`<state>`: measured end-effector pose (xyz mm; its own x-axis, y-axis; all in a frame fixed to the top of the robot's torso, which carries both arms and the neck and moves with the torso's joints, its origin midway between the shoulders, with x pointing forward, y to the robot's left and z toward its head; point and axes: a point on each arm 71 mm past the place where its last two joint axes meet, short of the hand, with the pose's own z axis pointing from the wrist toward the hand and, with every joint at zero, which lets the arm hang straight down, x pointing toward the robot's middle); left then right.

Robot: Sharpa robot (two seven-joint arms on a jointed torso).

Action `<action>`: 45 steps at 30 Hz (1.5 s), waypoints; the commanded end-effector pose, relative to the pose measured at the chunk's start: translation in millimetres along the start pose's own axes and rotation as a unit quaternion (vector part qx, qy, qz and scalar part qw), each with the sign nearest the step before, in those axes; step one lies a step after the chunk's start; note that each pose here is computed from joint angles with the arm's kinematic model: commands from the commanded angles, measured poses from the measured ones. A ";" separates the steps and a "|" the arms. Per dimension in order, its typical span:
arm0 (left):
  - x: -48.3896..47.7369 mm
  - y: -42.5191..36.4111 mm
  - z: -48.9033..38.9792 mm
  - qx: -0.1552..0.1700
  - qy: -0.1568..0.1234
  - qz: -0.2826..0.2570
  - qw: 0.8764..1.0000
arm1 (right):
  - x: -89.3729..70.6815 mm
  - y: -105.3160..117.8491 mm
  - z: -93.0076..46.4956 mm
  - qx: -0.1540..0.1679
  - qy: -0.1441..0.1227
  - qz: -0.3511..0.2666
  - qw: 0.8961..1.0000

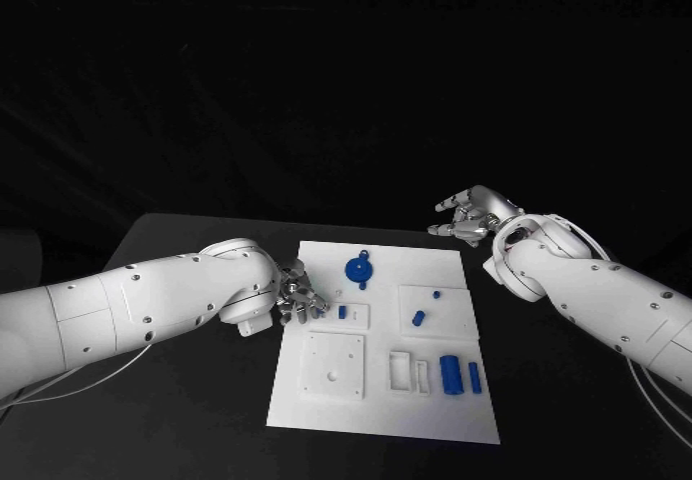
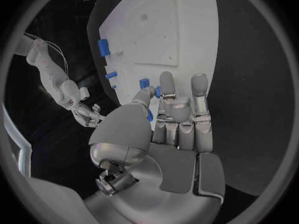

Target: Assemble the parts on the task board

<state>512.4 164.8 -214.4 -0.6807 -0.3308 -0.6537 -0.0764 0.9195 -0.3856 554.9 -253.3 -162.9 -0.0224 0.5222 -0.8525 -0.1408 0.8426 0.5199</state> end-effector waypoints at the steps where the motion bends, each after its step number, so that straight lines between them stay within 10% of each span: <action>1: -0.4 -6.0 -3.0 0.009 0.006 -0.002 1.000 | 2.7 0.9 0.0 -0.004 0.010 -0.003 1.000; 16: -8.3 -13.8 -9.0 0.020 0.035 0.006 0.999 | 6.2 1.5 0.5 -0.004 0.015 0.000 1.000; 31: -35.4 -18.6 6.8 -0.003 0.177 0.019 0.984 | 9.1 1.9 1.4 -0.003 0.020 0.003 1.000; 45: -42.7 -35.2 15.7 -0.019 0.168 0.057 0.984 | 10.3 3.6 1.7 -0.004 0.020 0.004 1.000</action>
<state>556.3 145.5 -184.2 -0.8810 -0.1831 -0.4363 -0.0381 0.9466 -0.3203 556.1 -246.3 -169.2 -0.0520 0.5263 -0.8487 -0.1386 0.8379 0.5280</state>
